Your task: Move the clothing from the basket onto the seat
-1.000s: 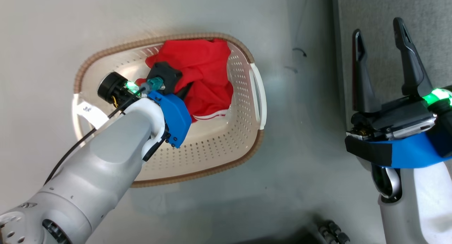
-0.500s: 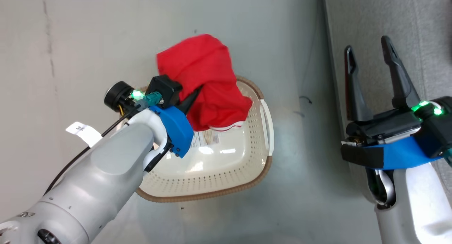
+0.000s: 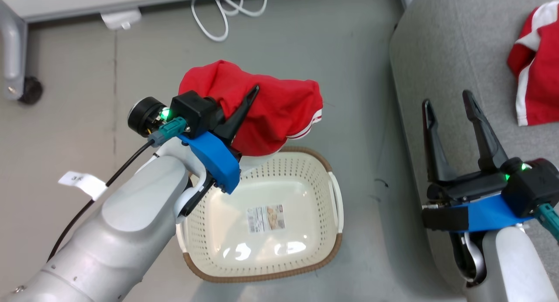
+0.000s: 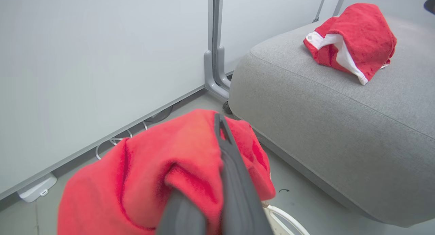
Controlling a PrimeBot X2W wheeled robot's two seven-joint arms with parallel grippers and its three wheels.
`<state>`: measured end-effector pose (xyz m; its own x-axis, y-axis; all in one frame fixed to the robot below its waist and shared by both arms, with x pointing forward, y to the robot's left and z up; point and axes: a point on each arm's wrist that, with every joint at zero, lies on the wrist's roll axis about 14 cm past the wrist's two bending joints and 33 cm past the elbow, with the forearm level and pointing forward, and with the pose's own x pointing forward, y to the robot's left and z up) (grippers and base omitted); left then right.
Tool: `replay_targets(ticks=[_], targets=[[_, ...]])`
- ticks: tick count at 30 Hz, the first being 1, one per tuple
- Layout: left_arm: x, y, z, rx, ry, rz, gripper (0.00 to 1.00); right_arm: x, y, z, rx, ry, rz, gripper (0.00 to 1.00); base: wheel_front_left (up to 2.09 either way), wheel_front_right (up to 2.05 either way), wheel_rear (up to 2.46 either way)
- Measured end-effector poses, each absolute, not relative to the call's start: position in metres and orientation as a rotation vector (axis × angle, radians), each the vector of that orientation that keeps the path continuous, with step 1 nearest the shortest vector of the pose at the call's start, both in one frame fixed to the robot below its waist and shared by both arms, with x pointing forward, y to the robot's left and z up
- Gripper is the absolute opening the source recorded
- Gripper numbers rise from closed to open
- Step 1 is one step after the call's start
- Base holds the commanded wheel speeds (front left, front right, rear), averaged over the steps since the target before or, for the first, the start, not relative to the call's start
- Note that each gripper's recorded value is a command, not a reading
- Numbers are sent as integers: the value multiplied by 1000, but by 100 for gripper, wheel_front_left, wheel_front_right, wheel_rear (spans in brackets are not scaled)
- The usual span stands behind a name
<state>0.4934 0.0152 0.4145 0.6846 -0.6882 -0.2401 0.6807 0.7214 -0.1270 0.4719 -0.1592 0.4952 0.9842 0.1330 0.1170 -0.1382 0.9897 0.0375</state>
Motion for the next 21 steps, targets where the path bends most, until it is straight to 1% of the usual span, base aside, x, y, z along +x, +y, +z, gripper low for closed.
replay_targets(ticks=[11,16,21], targets=[[483,19,517,-40,14,-731,0,442,-154,529,59,-178,149,100,0,0,0],[471,10,555,-74,-75,-750,0,433,-151,539,62,-197,157,100,0,0,0],[458,4,576,-74,-125,-778,0,427,-149,545,64,-212,162,100,0,0,0]])
